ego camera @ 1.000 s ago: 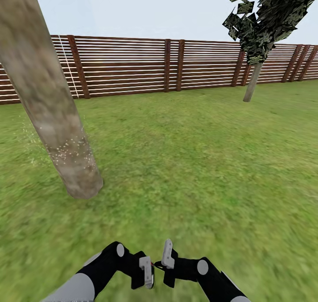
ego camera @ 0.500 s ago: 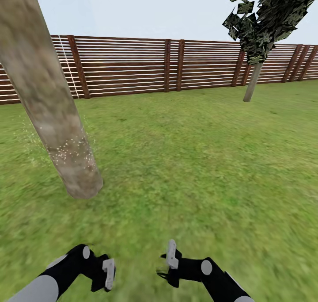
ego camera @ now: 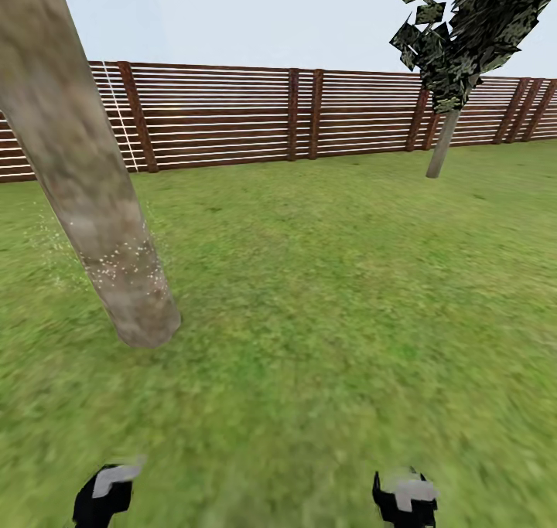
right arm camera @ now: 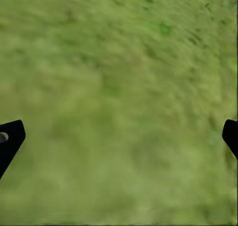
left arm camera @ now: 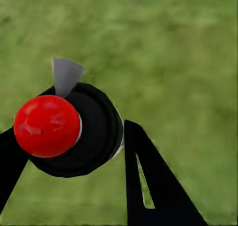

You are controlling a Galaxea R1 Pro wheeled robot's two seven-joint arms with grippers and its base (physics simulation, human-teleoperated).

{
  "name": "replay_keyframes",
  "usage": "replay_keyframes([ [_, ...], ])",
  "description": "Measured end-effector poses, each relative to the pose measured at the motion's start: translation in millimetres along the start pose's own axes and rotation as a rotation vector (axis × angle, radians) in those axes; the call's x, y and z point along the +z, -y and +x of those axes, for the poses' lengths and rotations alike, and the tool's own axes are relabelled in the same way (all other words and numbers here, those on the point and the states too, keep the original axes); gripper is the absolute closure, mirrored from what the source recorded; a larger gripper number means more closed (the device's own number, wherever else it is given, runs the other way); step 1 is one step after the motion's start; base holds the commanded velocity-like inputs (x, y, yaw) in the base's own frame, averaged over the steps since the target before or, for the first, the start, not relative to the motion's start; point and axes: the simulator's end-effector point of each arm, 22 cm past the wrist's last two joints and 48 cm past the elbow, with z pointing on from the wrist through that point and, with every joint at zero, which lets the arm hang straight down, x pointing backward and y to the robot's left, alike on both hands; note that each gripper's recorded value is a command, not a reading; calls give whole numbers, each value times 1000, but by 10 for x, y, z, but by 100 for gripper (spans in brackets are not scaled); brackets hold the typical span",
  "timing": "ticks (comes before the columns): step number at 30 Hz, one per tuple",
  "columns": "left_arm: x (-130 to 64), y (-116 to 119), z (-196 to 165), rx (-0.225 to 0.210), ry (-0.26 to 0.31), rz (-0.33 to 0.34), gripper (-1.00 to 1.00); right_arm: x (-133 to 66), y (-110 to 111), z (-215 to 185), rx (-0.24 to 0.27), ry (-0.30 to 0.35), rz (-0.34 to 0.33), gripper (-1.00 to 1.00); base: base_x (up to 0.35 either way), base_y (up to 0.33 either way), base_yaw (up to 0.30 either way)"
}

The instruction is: In the garden, pick up the pesticide atomizer on the floor and spray pesticide onto both trees until each tree trunk is fully covered.

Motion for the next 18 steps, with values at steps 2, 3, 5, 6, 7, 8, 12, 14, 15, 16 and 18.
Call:
replay_keyframes([
  [2,-114,-114,276,-56,-42,-44,100,-40,128,89,63,-31,72,-100,0,0,0],
  [3,-177,-131,430,-64,-70,-50,100,-52,154,113,74,-38,86,-100,0,0,0],
  [5,-250,-111,595,-70,-102,-51,100,-61,172,134,81,-45,95,-100,0,0,0],
  [6,-269,-106,634,-72,-109,-51,100,-67,176,144,81,-47,97,-100,0,0,0],
  [7,-284,-104,663,-72,-114,-52,100,-80,174,163,81,-51,97,-100,0,0,0],
  [8,-293,-103,681,-72,-117,-52,100,-88,176,175,81,-53,97,-100,0,0,0],
  [12,-298,-126,690,-69,-118,-54,100,-116,177,216,79,-59,97,-100,0,0,0],
  [14,-297,-133,690,-64,-118,-52,100,-120,177,222,78,-60,96,-100,0,0,0],
  [15,-297,-134,691,-62,-118,-51,100,-120,178,223,78,-60,96,-100,0,0,0],
  [16,-297,-133,691,-61,-118,-50,100,-122,178,225,78,-60,96,-100,0,0,0],
  [18,-297,-139,692,-59,-119,-50,100,-121,178,225,78,-60,96,-100,0,0,0],
])
